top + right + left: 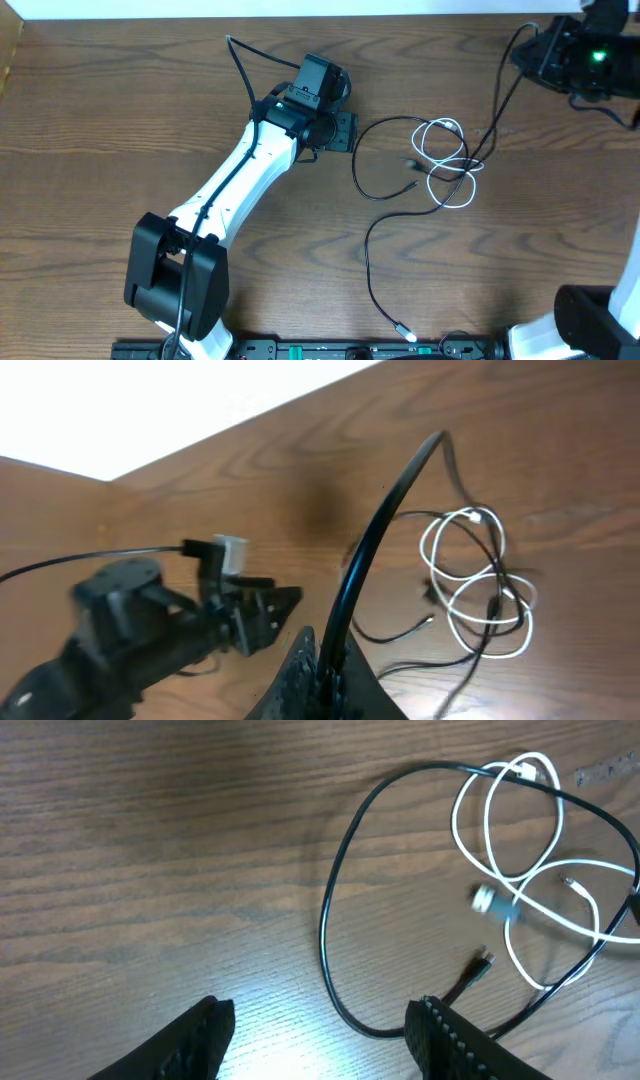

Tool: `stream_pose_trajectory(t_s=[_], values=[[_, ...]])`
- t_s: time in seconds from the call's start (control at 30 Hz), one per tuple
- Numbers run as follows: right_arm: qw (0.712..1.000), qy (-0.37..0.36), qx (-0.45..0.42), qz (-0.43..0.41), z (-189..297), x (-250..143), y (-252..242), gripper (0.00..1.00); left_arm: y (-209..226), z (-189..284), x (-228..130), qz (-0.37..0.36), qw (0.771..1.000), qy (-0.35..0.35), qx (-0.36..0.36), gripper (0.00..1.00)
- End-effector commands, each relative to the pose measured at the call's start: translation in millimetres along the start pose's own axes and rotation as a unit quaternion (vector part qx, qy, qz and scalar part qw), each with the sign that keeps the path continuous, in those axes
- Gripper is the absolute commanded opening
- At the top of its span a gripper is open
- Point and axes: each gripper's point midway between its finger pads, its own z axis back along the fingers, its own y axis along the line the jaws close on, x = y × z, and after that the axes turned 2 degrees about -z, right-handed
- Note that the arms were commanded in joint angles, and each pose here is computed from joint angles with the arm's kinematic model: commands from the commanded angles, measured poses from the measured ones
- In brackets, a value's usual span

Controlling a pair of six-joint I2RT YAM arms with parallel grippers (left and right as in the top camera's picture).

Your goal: Untangle cables

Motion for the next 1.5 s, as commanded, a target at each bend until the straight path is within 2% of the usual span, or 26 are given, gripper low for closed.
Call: stream_pose_trajectory(t_s=[0.0,0.13,0.23,0.33,0.5,0.57,0.6,0.7,0.73,0.87,0.97,1.07,1.27,1.4,1.43,1.47], values=[[1.0,0.001,-0.026,0.017,-8,-2,-3,0.01,-1,10,2,-0.006,1.0,-0.005,-0.002,0.59],[1.0,0.024,-0.003,0.014,-8,-11,4,0.01,-1,10,0,-0.005,1.0,0.0,-0.001,0.59],[0.982,0.089,0.16,0.047,4,-35,57,0.01,-1,10,0,-0.005,1.0,-0.001,-0.001,0.59],[0.953,0.122,0.268,0.066,22,-49,90,0.01,-1,10,0,-0.005,1.0,0.0,-0.001,0.59],[0.924,0.142,0.347,0.073,41,-55,112,0.01,-1,10,0,-0.005,1.0,0.0,-0.001,0.59],[0.927,0.137,0.34,0.079,39,-54,110,0.01,-1,10,0,-0.005,1.0,0.0,-0.001,0.6],[0.939,0.127,0.31,0.08,31,-51,102,0.01,-1,10,0,-0.005,1.0,0.0,-0.001,0.59],[0.983,0.096,0.145,0.058,1,-42,55,0.01,-1,10,0,-0.005,1.0,0.0,-0.001,0.59],[0.987,0.095,0.121,0.054,-2,-43,49,0.01,-1,10,0,-0.005,1.0,0.0,-0.001,0.59],[0.982,0.123,0.111,0.086,-10,-68,67,0.01,0,10,0,-0.005,1.0,0.0,-0.001,0.59],[0.987,0.132,0.007,0.087,-23,-88,52,0.01,5,10,1,-0.017,1.0,-0.004,0.016,0.59],[0.98,0.169,-0.046,0.095,-32,-111,37,0.01,18,12,5,-0.008,0.999,-0.01,0.034,0.59],[0.963,0.233,-0.064,0.118,-60,-144,27,0.01,56,20,13,0.031,0.998,-0.02,0.053,0.59],[0.946,0.28,-0.066,0.148,-89,-181,27,0.01,86,30,15,0.062,0.995,-0.024,0.069,0.59],[0.941,0.293,-0.051,0.161,-97,-191,31,0.01,91,32,15,0.067,0.995,-0.023,0.072,0.59],[0.932,0.309,0.009,0.189,-100,-202,50,0.01,95,33,13,0.072,0.994,-0.02,0.075,0.59]])
